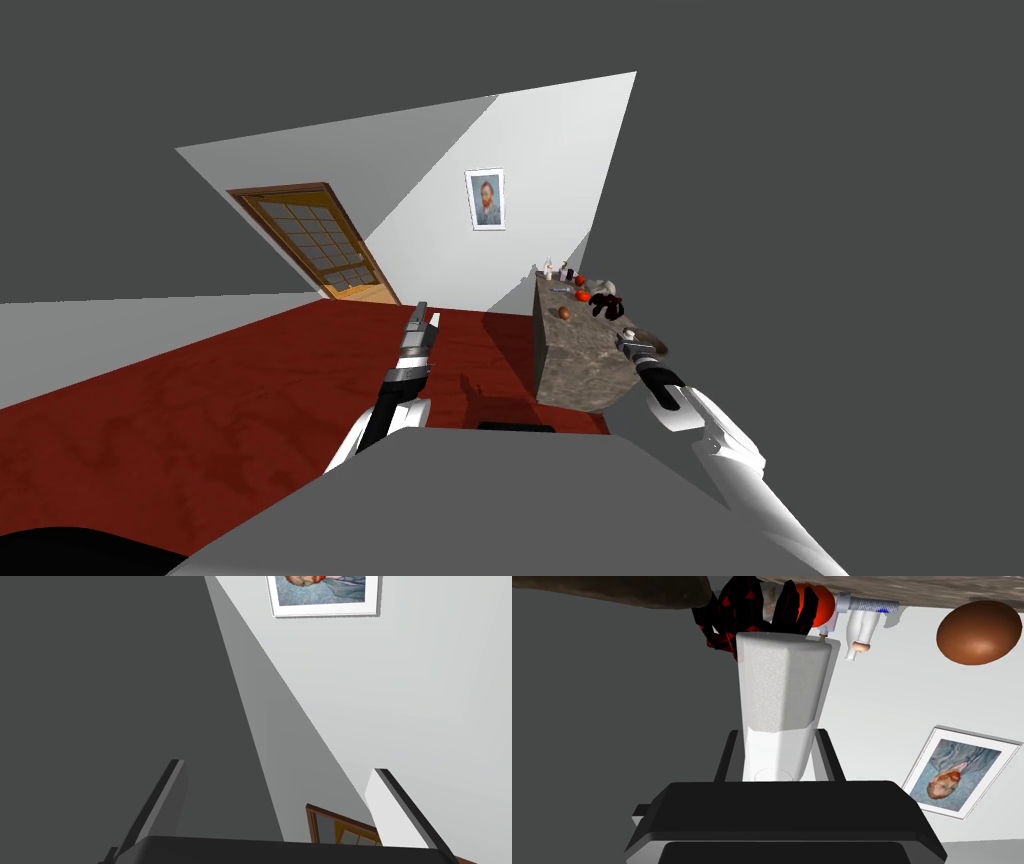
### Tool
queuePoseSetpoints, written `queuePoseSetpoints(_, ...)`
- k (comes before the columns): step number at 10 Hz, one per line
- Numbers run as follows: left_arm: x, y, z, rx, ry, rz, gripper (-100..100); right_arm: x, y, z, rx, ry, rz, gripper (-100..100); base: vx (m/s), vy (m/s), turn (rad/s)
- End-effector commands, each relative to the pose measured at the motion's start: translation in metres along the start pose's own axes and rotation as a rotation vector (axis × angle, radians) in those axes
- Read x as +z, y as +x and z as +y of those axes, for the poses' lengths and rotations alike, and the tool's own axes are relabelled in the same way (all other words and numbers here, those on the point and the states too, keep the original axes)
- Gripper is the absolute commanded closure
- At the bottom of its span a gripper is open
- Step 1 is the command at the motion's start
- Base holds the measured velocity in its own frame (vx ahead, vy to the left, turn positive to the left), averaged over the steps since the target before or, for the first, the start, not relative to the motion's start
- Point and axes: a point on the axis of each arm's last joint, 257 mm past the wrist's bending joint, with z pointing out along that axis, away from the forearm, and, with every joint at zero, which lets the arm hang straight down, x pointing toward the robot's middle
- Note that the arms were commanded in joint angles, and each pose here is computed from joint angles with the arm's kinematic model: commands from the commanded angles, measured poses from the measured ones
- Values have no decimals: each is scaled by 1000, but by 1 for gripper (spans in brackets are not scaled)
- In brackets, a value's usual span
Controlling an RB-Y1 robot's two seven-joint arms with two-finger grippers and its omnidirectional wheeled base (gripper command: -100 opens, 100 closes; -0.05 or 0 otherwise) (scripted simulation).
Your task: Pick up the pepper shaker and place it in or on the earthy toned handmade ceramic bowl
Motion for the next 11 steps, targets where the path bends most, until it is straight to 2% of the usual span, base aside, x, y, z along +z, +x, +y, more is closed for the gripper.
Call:
queuePoseSetpoints(1, 0, 0, 0, 0, 0, 0, 0, 3, -8, -16, -2, 32, 3, 100, -94, -26, 46)
queuePoseSetpoints(8, 0, 0, 0, 0, 0, 0, 0, 9, -21, -51, 35, 116, 27, 100, -35, -33, 20)
queuePoseSetpoints(11, 0, 0, 0, 0, 0, 0, 0, 10, -24, -61, 68, 152, 42, 100, 26, -114, -23)
